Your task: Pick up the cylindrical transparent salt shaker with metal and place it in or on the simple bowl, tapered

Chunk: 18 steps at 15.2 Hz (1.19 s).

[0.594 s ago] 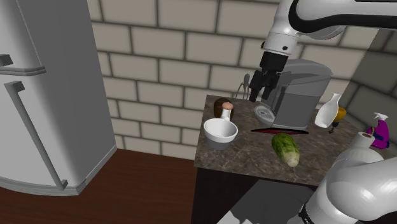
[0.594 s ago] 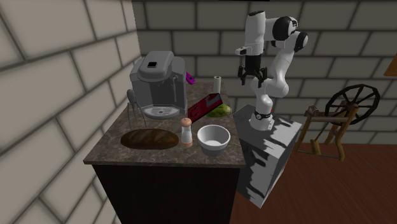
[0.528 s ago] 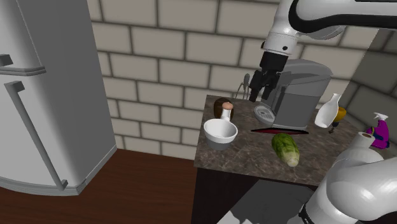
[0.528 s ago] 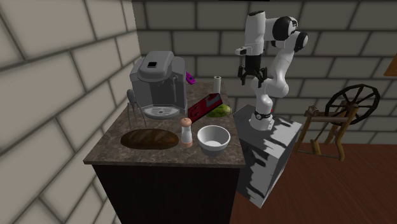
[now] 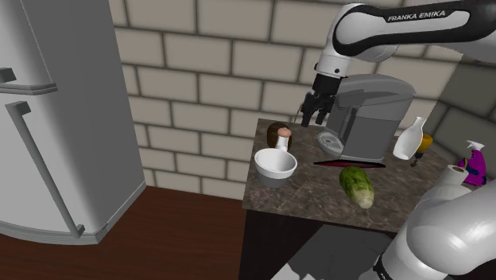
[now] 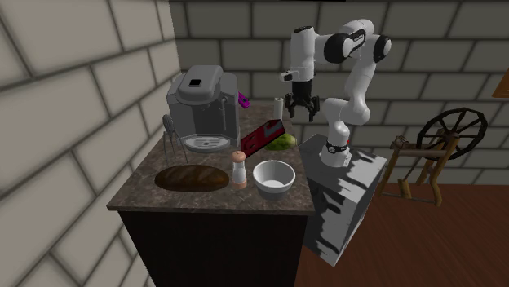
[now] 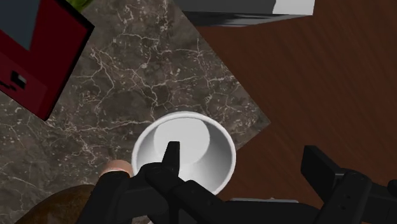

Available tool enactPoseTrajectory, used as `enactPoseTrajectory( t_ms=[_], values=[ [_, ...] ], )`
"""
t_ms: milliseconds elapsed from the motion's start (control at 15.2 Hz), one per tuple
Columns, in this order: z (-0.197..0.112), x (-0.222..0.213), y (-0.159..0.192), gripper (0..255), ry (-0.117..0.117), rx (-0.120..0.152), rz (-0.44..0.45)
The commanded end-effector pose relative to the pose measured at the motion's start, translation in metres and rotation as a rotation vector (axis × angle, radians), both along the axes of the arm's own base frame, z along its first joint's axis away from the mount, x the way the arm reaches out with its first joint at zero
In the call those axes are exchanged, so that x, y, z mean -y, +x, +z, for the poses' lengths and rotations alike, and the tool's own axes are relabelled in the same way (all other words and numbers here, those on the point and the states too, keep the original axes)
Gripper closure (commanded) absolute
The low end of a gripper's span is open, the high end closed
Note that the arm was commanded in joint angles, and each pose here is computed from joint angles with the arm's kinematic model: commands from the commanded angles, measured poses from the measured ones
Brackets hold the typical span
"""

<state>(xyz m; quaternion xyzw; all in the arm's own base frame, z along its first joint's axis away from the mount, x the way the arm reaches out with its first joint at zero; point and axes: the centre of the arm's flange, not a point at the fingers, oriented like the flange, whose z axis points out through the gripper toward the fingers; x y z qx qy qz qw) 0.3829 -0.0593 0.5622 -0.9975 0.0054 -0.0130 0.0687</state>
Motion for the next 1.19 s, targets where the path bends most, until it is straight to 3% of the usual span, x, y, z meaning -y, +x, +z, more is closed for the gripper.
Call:
enactPoseTrajectory(
  t_ms=[0,1122],
  values=[
    [-0.013,0.017,0.016,0,0.001,0.000,0.002],
    [-0.110,0.155,0.167,0,0.019,-0.001,0.012]
  ],
)
